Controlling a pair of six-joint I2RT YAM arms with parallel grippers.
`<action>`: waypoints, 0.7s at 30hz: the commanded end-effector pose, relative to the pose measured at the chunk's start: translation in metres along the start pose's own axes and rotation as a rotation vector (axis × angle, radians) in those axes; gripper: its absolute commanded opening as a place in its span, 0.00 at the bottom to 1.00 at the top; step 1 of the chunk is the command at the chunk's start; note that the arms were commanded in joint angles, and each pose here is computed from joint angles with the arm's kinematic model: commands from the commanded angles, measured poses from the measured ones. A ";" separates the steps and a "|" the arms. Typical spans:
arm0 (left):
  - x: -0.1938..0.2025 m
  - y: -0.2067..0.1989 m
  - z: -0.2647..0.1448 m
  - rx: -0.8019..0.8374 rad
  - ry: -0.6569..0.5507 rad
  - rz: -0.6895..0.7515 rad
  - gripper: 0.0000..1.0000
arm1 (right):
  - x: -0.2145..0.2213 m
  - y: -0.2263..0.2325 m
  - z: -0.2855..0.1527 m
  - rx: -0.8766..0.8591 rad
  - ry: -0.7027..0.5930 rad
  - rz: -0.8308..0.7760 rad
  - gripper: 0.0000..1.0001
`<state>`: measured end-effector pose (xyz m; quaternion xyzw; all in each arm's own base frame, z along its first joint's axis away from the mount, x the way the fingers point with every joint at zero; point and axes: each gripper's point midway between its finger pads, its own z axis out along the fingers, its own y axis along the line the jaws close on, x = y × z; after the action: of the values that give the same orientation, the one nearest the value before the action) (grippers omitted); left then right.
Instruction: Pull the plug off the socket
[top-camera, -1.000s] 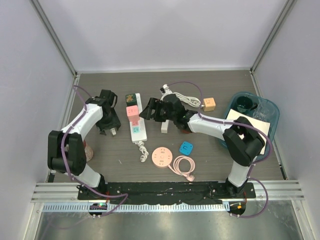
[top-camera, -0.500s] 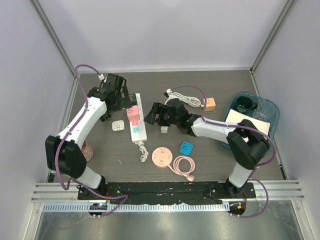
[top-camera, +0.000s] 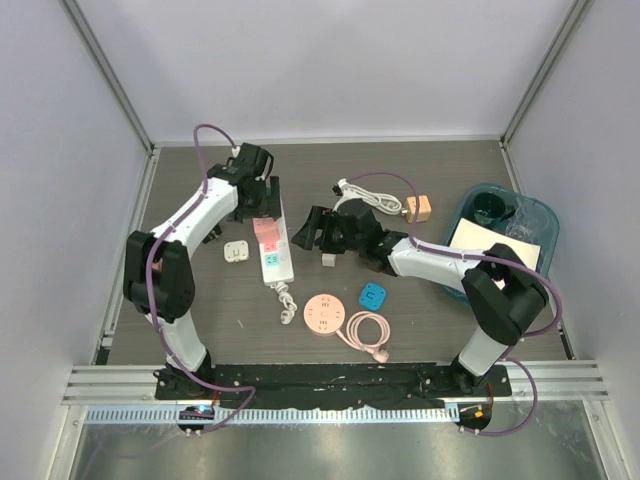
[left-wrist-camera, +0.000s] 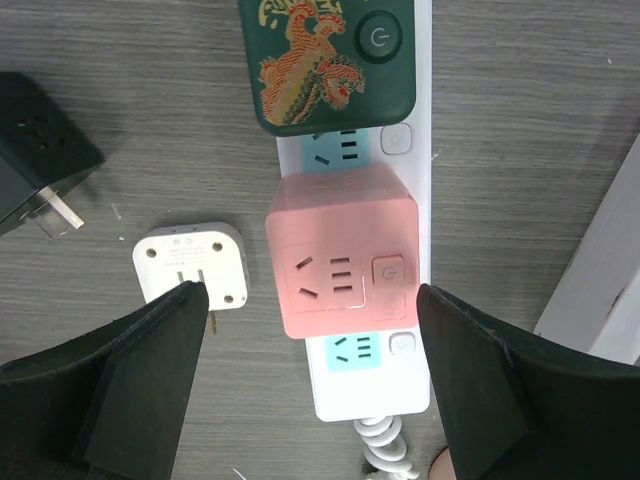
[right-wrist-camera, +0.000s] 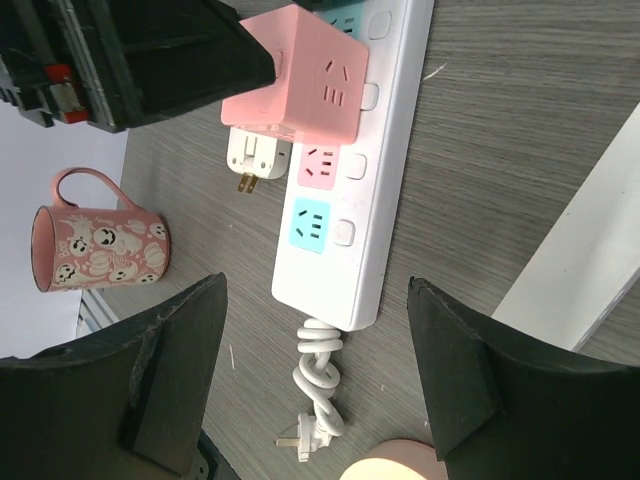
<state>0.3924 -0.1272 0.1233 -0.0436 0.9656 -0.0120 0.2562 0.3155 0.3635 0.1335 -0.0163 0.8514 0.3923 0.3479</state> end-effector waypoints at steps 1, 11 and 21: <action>-0.014 -0.008 0.004 -0.006 -0.035 0.054 0.89 | -0.017 0.009 -0.009 -0.022 -0.061 -0.029 0.78; -0.006 -0.013 0.024 0.004 -0.003 0.059 0.45 | -0.012 -0.003 -0.001 0.013 -0.053 -0.031 0.78; 0.001 -0.021 0.010 0.077 0.019 0.053 0.00 | 0.003 -0.011 0.052 0.015 0.028 0.001 0.78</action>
<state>0.3984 -0.1399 0.0968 -0.0081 0.9727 -0.0093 0.2318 0.3313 0.3721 0.0942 -0.0170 0.8706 0.3638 0.3309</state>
